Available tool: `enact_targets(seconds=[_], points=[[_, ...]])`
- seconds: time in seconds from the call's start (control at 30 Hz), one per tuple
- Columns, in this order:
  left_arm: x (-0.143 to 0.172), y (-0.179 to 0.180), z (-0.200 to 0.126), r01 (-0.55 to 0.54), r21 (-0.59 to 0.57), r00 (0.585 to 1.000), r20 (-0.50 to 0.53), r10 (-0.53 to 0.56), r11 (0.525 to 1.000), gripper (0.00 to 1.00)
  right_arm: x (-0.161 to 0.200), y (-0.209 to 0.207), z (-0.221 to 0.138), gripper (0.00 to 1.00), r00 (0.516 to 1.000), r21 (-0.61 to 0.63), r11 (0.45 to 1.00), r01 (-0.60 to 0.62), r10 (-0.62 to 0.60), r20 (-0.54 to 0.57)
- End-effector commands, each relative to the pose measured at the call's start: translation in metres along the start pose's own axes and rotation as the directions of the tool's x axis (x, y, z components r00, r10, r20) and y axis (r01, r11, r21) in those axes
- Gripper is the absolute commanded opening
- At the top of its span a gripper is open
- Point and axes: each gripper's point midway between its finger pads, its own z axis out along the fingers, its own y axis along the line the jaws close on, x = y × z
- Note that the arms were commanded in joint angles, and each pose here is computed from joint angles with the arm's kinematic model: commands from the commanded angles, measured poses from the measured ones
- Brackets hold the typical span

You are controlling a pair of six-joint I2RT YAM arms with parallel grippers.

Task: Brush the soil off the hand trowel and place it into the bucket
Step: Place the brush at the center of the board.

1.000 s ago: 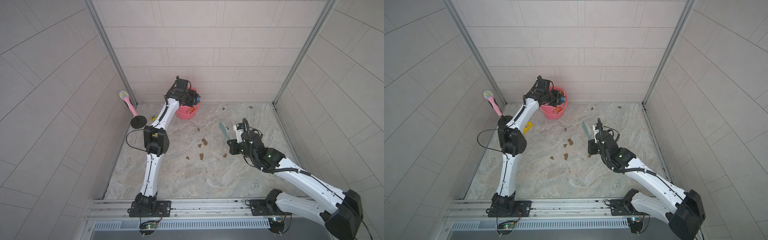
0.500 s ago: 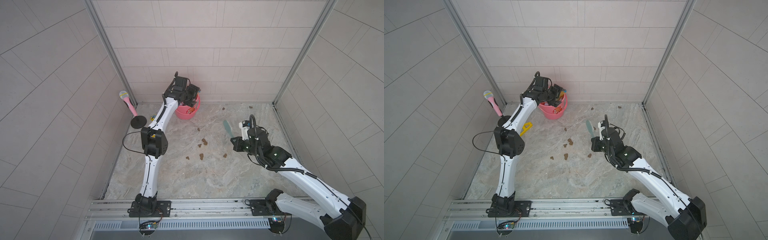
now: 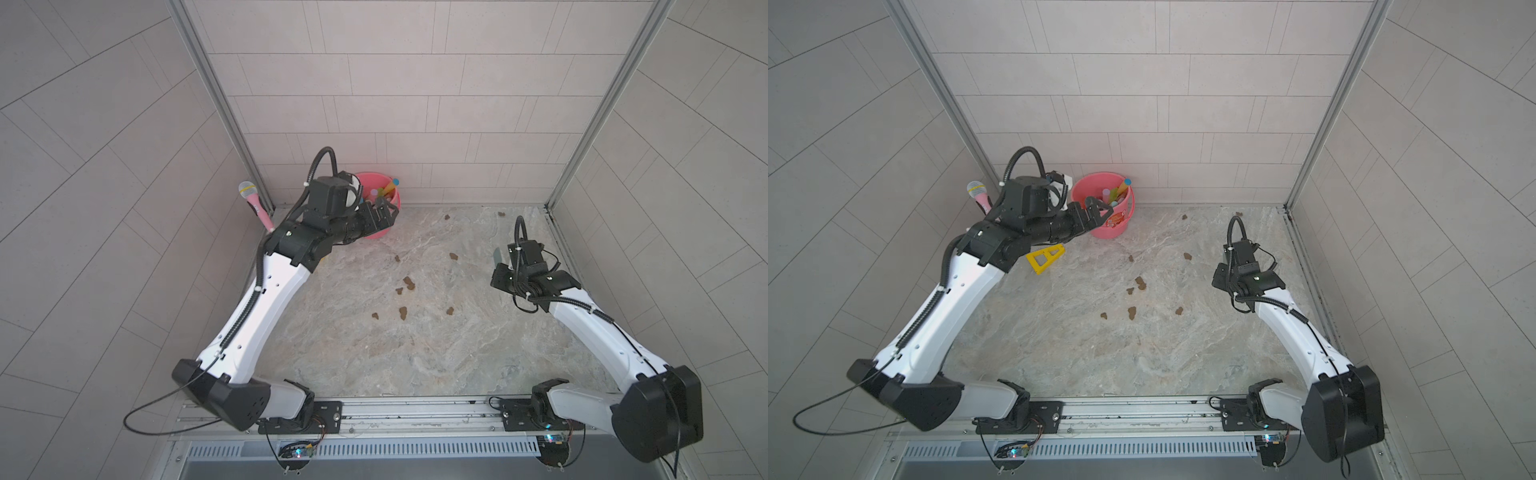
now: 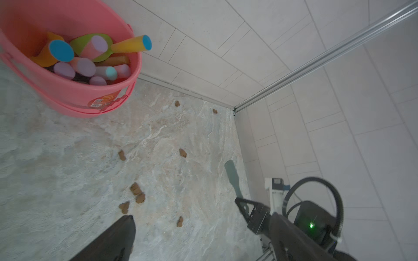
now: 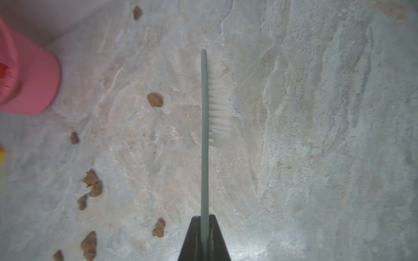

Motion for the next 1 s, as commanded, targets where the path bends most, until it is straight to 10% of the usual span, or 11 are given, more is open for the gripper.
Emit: enact_targets(seconds=[0.0,0.6,0.97], points=[[0.044,0.024,-0.007,-0.200,-0.009,0.976,-0.093,0.199,0.980,1.00,-0.015,-0.030,0.007,0.00,0.990,0.215,0.967,0.136,-0.141,0.006],[0.115,0.093,-0.055,-0.298,-0.127,0.954,-0.020,0.298,0.946,1.00,-0.016,-0.052,0.124,0.09,0.837,0.544,0.639,0.544,-0.369,-0.404],[0.120,0.114,-0.032,-0.234,-0.188,0.972,-0.040,0.231,0.954,1.00,0.000,-0.012,0.127,0.53,0.851,0.380,0.773,0.508,-0.380,-0.363]])
